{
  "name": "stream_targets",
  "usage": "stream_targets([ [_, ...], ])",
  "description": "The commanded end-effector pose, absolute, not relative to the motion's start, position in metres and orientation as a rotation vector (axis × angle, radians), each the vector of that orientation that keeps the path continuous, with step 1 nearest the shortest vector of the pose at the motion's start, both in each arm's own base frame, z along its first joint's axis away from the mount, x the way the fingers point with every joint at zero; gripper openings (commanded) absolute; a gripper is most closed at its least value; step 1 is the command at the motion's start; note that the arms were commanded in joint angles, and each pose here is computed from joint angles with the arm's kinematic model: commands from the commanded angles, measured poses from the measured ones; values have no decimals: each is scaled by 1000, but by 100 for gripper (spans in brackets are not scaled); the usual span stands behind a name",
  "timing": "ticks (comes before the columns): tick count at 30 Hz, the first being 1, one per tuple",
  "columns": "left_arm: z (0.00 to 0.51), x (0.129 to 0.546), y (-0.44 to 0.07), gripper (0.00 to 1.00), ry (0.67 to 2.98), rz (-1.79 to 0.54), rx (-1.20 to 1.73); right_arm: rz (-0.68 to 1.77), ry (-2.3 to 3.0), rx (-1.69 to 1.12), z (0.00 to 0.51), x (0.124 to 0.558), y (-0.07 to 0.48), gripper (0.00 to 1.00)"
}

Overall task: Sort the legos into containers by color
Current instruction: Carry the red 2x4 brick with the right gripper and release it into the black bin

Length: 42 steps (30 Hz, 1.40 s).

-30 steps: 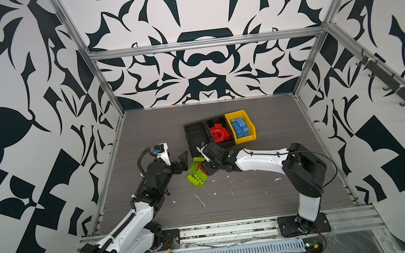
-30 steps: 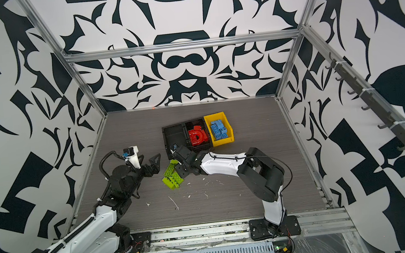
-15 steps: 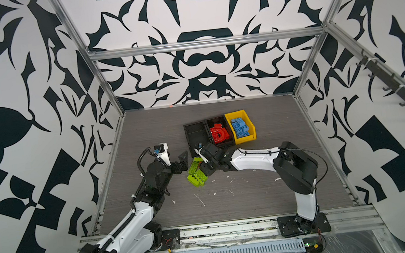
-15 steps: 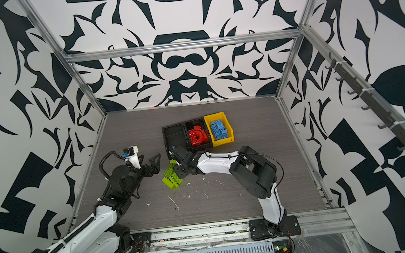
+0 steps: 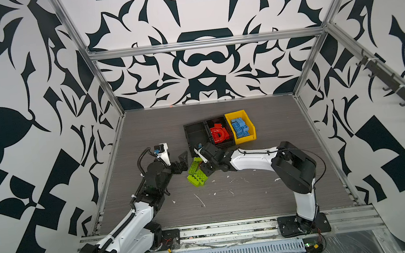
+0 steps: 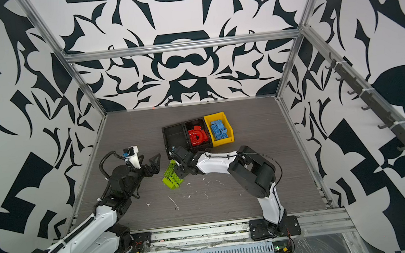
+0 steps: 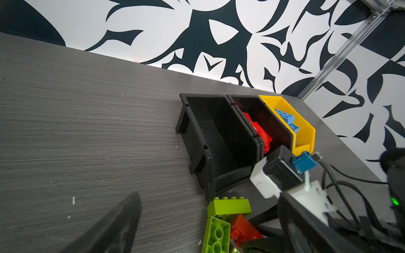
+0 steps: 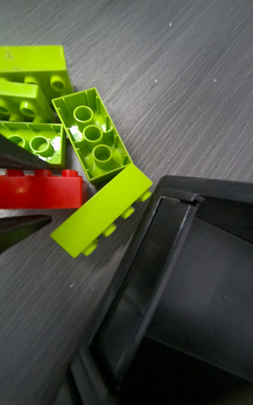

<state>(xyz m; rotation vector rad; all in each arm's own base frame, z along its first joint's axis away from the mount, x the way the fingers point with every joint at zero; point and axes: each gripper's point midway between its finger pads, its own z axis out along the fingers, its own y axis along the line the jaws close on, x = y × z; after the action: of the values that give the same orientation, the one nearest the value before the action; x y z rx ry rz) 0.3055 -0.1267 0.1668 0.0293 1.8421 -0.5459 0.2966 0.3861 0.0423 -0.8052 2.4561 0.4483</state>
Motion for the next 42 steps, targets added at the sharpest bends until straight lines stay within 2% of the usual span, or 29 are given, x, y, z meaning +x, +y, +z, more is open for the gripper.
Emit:
stream_targets([
  [1,167,305,-125,100,1839,-537,31,477,2398,-779,66,303,389,35],
  [13,166,304,-125,100,1844,-541,30,505,2366,-762,84,296,379,28],
  [19,165,304,-125,100,1849,-539,30,560,2310,-712,120,292,363,22],
  [24,165,305,-125,100,1849,-539,28,600,2269,-650,153,301,343,22],
  [32,165,305,-126,100,1846,-539,34,588,2224,-511,190,365,299,22],
  [42,163,306,-124,100,1851,-528,26,544,2225,-381,186,456,270,21],
])
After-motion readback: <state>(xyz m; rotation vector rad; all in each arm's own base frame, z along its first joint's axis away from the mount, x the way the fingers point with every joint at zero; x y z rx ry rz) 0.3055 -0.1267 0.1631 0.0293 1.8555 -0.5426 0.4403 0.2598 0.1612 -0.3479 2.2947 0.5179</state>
